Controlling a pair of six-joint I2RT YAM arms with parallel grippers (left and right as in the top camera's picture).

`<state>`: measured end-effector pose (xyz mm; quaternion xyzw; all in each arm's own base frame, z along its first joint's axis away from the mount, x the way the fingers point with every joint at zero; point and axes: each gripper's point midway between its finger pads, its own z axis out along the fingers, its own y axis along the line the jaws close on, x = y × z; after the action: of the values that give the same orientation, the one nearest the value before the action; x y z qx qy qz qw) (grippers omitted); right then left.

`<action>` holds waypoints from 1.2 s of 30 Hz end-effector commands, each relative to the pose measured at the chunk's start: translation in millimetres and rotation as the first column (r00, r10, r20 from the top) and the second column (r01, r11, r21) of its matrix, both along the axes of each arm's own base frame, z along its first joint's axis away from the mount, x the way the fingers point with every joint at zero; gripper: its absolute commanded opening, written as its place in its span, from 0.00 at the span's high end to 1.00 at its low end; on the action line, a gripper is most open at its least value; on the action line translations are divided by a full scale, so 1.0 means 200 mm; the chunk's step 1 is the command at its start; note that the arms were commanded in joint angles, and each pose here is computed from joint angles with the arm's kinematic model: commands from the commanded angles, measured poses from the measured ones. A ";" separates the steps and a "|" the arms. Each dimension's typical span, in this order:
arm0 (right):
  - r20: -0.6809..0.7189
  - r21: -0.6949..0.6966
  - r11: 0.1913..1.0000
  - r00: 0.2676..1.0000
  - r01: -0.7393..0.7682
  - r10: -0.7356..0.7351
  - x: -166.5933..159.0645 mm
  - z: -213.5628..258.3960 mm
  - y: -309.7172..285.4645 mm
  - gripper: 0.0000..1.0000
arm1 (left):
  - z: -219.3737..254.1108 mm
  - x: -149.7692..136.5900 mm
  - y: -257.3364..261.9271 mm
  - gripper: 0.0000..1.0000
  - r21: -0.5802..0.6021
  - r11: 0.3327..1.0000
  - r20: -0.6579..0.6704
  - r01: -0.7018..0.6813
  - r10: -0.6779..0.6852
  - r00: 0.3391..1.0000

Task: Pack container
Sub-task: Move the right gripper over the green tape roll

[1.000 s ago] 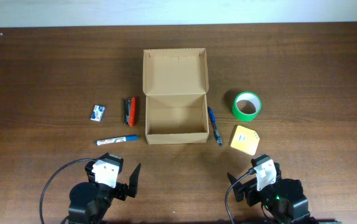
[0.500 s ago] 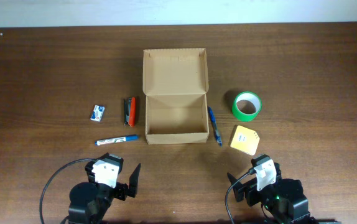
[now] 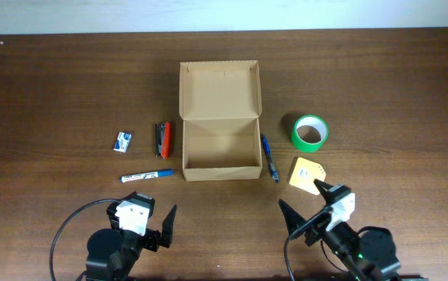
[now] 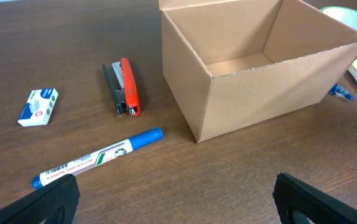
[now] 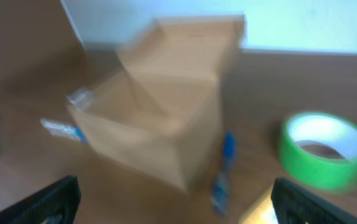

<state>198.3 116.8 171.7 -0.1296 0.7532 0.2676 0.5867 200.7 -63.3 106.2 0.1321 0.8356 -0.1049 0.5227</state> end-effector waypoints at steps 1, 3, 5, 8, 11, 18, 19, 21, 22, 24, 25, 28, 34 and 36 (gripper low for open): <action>-0.161 0.311 0.950 0.982 -0.040 0.094 -0.06 0.06 0.08 0.01 | 0.00 0.00 -0.01 0.00 -0.014 1.000 0.003 0.008 -0.008 1.000; -0.267 0.441 0.897 0.956 0.008 0.122 -0.07 0.06 0.10 0.01 | 0.00 0.00 -0.01 0.00 -0.014 1.000 0.003 0.008 -0.008 1.000; -0.311 0.492 0.870 0.941 0.043 0.129 -0.07 0.06 0.09 0.01 | 0.00 0.00 -0.01 0.00 -0.014 1.000 0.003 0.008 -0.008 1.000; -0.317 0.519 0.852 0.942 0.072 0.113 -0.05 0.07 0.08 0.01 | 0.00 0.00 -0.01 0.00 -0.014 1.000 0.003 0.008 -0.008 1.000; -0.323 0.519 0.851 0.940 0.077 0.111 -0.05 0.07 0.08 0.01 | 0.00 0.00 -0.01 0.00 -0.014 1.000 0.003 0.008 -0.008 1.000; -0.428 0.443 0.893 0.893 0.075 0.137 -0.05 -0.06 0.12 0.01 | 0.00 0.00 -0.01 0.00 -0.014 1.000 0.003 0.008 -0.008 1.000; -0.450 0.423 0.903 0.883 0.078 0.134 -0.04 -0.08 0.13 0.01 | 0.00 0.00 -0.01 0.00 -0.014 1.000 0.003 0.008 -0.008 1.000; -0.481 0.378 0.923 0.867 0.075 0.127 -0.02 -0.10 0.14 0.01 | 0.00 0.00 -0.01 0.00 -0.014 1.000 0.003 0.008 -0.008 1.000; -0.490 0.355 0.933 0.862 0.065 0.126 -0.01 -0.09 0.15 0.01 | 0.00 0.00 -0.01 0.00 -0.014 1.000 0.003 0.008 -0.008 1.000; -0.507 0.305 0.951 0.853 0.046 0.122 0.02 -0.06 0.17 0.01 | 0.00 0.00 -0.01 0.00 -0.014 1.000 0.003 0.008 -0.008 1.000; -0.518 0.265 0.964 0.848 0.032 0.114 0.05 -0.03 0.17 0.01 | 0.00 0.00 -0.01 0.00 -0.014 1.000 0.003 0.008 -0.008 1.000; -0.569 0.161 0.986 0.821 0.045 0.056 0.13 0.01 0.17 0.01 | 0.00 0.00 -0.01 0.01 -0.014 1.000 0.003 0.008 -0.008 1.000; -0.649 -0.092 0.988 0.745 0.125 -0.155 0.30 0.09 0.07 0.01 | 0.00 0.00 -0.01 0.00 -0.014 1.000 0.003 0.008 -0.008 1.000; -0.667 -0.150 0.980 0.718 0.132 -0.199 0.35 0.13 0.06 0.01 | 0.00 0.00 -0.01 0.00 -0.014 1.000 0.003 0.008 -0.008 1.000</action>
<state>245.4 140.7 181.5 0.0309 0.9275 0.2667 0.2602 200.6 -63.3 106.0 0.1322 0.8358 -0.1051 0.5224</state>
